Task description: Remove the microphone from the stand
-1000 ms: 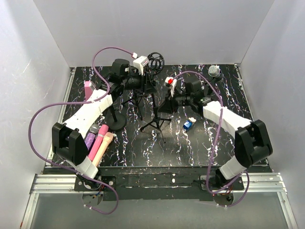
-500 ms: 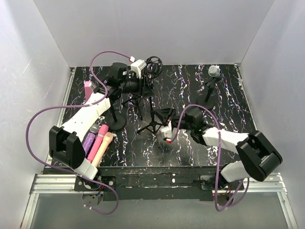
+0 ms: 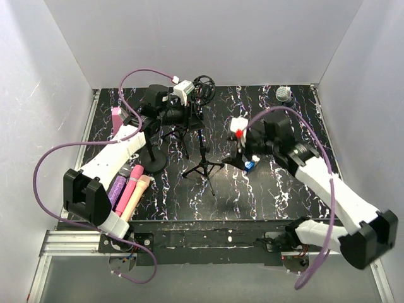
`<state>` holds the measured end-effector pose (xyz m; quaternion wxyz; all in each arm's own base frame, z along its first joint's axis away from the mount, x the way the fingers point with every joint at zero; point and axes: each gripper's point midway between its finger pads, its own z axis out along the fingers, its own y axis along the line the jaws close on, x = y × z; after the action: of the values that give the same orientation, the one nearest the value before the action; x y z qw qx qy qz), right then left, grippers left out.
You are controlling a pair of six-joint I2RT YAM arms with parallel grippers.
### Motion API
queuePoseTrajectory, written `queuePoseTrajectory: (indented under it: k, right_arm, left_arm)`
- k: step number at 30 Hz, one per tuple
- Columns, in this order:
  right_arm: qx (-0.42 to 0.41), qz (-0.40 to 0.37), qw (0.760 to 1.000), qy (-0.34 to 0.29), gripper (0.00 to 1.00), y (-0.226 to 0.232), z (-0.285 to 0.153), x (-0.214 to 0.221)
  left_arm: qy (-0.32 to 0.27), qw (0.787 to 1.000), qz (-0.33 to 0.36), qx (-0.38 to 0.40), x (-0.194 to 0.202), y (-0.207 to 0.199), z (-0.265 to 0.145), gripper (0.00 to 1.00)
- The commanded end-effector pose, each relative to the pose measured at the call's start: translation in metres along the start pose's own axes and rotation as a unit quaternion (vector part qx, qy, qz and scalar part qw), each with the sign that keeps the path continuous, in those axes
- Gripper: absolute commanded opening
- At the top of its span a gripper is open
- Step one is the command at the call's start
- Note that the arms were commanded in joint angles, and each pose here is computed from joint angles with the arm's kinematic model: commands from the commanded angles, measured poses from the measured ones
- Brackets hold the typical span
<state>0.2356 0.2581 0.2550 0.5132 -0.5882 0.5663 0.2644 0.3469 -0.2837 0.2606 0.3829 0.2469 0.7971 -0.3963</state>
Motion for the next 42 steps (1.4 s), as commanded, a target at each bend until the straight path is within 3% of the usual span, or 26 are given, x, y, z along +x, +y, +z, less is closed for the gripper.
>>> queuePoseTrajectory:
  k: [1,3,4,14,29,35,40,42]
  right_arm:
    - [-0.102,0.398,0.907,0.095,0.87,0.045,0.002,0.017]
    - [-0.121,0.501,0.854,0.076,0.85,0.042,0.009,0.009]
    - [-0.123,0.522,0.842,0.060,0.82,0.036,0.012,0.006]
    - [-0.154,0.615,0.773,0.040,0.66,0.003,0.052,0.003]
    - [-0.115,0.653,0.746,0.059,0.52,-0.027,0.090,0.035]
    - [-0.123,0.653,0.745,0.060,0.40,-0.026,0.094,0.039]
    - [-0.127,0.651,0.746,0.058,0.37,-0.023,0.093,0.040]
    - [-0.136,0.632,0.761,0.050,0.26,-0.022,0.093,0.037]
  left_arm:
    - [-0.029,0.999,0.024,0.003,-0.015,-0.014,-0.019,0.00]
    - [-0.029,0.999,0.024,0.003,-0.015,-0.013,-0.018,0.00]
    - [-0.029,0.999,0.024,0.002,-0.016,-0.012,-0.017,0.00]
    - [-0.029,0.999,0.022,0.002,-0.014,-0.013,-0.019,0.00]
    - [-0.030,0.999,0.025,0.002,-0.015,-0.013,-0.019,0.00]
    - [-0.030,0.999,0.025,0.003,-0.016,-0.013,-0.019,0.00]
    - [-0.030,0.999,0.024,0.003,-0.016,-0.012,-0.019,0.00]
    - [-0.029,0.999,0.024,0.002,-0.016,-0.011,-0.018,0.00]
